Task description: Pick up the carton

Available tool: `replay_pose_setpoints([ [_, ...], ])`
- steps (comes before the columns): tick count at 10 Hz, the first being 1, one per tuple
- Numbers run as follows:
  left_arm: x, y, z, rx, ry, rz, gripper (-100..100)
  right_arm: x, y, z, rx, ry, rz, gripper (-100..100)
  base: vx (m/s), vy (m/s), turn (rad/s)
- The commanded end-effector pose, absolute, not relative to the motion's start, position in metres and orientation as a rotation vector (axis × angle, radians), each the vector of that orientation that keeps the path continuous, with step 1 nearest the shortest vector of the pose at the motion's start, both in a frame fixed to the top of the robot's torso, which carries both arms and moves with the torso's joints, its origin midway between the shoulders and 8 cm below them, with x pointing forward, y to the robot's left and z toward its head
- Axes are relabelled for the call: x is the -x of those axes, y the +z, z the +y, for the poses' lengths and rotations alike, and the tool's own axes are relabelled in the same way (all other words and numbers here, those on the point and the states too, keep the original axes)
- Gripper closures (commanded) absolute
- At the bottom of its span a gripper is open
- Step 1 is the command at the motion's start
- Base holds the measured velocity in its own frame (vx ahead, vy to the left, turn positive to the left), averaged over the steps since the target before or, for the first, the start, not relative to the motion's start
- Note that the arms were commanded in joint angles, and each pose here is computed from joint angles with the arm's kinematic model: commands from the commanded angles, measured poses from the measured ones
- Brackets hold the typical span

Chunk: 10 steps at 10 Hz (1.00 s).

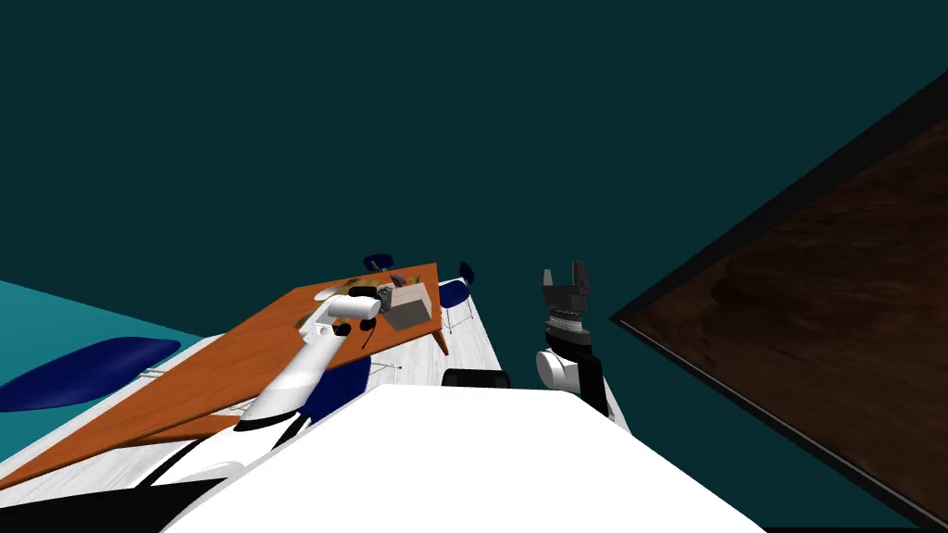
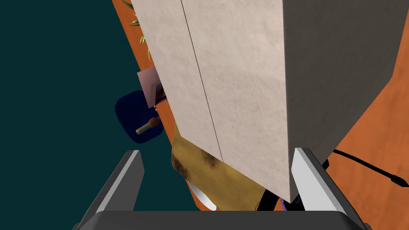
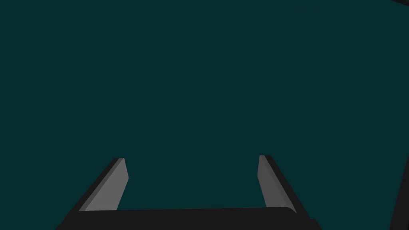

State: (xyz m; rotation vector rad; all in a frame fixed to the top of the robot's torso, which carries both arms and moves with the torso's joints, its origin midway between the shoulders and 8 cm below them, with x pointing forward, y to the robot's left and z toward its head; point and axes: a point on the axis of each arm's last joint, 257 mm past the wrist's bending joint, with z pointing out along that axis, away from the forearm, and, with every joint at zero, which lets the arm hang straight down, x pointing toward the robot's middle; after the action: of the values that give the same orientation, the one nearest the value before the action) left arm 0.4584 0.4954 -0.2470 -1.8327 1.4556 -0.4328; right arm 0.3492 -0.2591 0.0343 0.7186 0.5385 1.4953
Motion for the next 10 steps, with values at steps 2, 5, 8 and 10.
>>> replay_pose_setpoints([
  [2,-0.448,-0.272,0.515,1.9,-0.373,1.444,-100,-0.349,0.034,-0.259,-0.719,1.495,0.539,0,0.008,0.003,0.011],
  [5,-0.457,-0.247,0.554,1.861,-0.358,1.381,-100,-0.349,0.034,-0.259,-0.719,1.495,0.539,0,-0.05,0.009,-0.118],
  [8,-0.445,-0.242,0.597,1.902,-0.324,1.292,-100,-0.35,0.035,-0.258,-0.718,1.5,0.539,0,-0.136,-0.002,-0.347],
  [10,-0.434,-0.259,0.607,1.948,-0.286,1.286,-100,-0.349,0.035,-0.258,-0.718,1.499,0.539,0,0.016,-0.006,0.005],
])
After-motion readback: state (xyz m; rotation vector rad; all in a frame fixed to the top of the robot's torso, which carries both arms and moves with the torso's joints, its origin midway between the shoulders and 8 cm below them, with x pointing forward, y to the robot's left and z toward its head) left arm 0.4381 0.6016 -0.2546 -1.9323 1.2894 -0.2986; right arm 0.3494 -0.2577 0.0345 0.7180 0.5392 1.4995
